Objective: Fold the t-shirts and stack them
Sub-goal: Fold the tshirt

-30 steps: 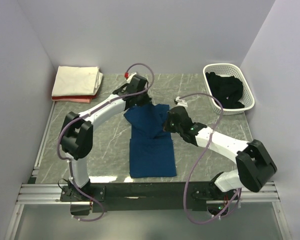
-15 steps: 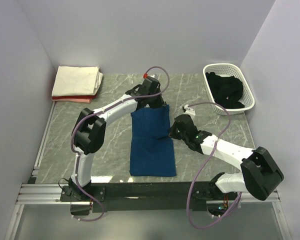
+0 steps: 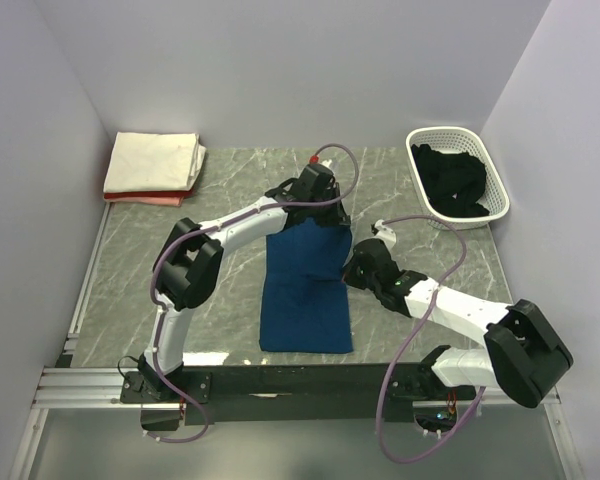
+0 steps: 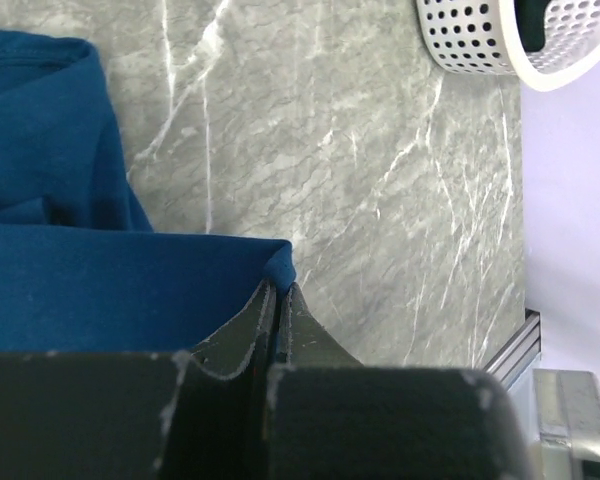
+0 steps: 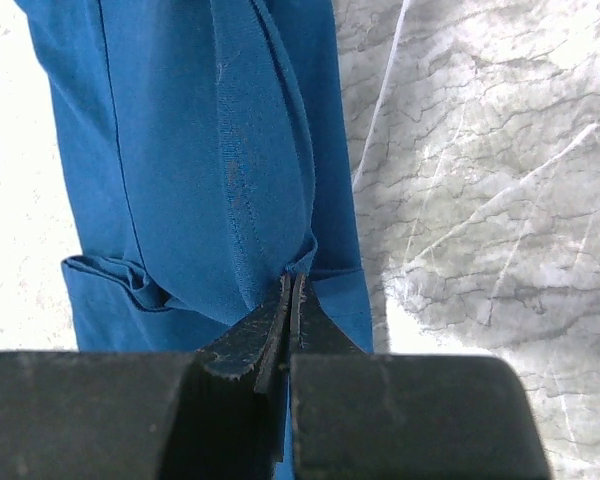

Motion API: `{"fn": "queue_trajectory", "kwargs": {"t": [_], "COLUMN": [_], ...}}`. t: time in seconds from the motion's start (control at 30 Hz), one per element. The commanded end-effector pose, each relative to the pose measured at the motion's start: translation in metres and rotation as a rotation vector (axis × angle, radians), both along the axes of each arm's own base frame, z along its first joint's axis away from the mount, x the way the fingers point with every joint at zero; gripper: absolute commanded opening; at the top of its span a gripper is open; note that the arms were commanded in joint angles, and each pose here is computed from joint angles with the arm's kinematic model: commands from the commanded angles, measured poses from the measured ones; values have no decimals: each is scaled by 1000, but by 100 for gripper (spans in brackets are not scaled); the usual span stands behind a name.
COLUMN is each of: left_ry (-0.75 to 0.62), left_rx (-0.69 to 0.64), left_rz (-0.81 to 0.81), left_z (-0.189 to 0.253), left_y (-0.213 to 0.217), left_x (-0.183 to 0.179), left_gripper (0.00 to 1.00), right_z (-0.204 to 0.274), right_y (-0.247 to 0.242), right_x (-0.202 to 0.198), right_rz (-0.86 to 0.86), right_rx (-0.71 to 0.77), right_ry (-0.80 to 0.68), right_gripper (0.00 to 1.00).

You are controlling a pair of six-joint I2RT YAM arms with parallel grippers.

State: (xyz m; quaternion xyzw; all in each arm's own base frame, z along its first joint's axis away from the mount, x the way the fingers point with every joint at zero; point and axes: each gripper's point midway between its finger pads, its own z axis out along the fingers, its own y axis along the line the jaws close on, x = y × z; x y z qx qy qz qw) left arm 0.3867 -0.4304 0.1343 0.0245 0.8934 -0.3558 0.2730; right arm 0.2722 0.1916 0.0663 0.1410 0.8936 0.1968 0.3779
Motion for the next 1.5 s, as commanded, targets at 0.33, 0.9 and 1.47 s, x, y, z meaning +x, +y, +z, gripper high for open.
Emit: {"fn": "queue_trajectory", "kwargs": {"t": [0.33, 0.9, 1.47], "left_ry": [-69, -61, -3], "left_rx": [-45, -108, -131], "left_rz": [27, 144, 228], "left_z": [6, -3, -30], "left_y": [26, 103, 150], "left_x": [26, 37, 45], "left_gripper": [4, 4, 35], "right_z": [14, 28, 33], "right_y": [7, 58, 107], "right_x": [18, 36, 34], "right_rz": [-47, 48, 262], "right_rx": [-10, -67, 13], "right_ry": [-19, -17, -28], "right_gripper": [0, 0, 47]}}
